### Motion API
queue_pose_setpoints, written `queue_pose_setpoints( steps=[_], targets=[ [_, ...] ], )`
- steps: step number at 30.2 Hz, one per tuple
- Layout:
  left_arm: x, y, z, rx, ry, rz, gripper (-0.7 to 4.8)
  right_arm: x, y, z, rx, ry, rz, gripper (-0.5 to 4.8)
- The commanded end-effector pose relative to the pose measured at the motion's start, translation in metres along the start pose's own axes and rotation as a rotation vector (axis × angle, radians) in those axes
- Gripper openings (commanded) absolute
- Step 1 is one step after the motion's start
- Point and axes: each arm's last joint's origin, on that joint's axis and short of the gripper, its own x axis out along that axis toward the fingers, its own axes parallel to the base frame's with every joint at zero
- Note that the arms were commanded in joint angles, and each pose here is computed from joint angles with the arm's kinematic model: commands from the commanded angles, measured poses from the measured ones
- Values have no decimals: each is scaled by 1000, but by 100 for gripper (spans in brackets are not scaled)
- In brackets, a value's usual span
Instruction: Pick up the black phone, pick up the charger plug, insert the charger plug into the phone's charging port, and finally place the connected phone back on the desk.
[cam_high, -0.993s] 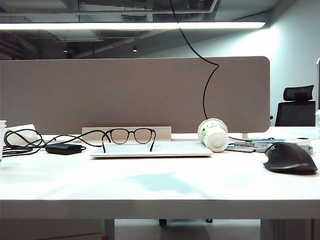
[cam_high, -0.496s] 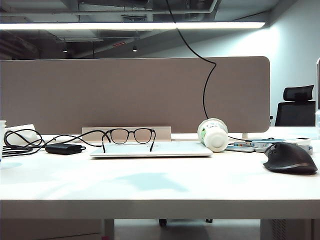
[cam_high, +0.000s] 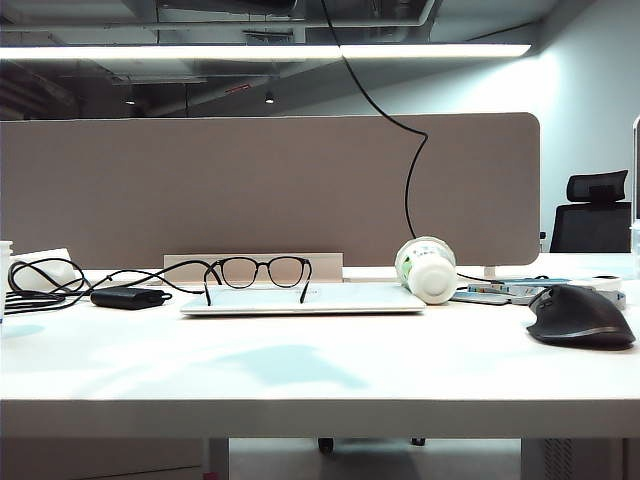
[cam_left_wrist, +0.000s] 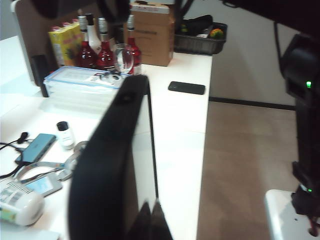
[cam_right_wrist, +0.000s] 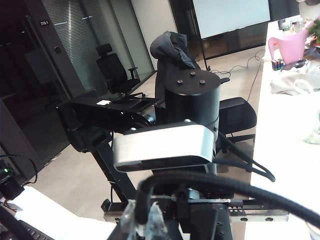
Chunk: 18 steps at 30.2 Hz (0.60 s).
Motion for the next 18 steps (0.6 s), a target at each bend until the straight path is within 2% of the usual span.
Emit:
queue_pose_setpoints(
  steps=[1,7,13,18],
  targets=[
    [-4,-2,5,36,-20,-19,-7,1,3,-1,-18,3,9,-8],
    [-5,-1,2,8,-6,-28,-6,1,3,-7,-35,4,9,-8],
    [-5,-1,1,2,-2,-26,-6,1,8,-6,-125,3,8,-8],
    [-5,-1,1,2,-2,-25,-6,0,8,-7,-119,2,4,-8]
  ],
)
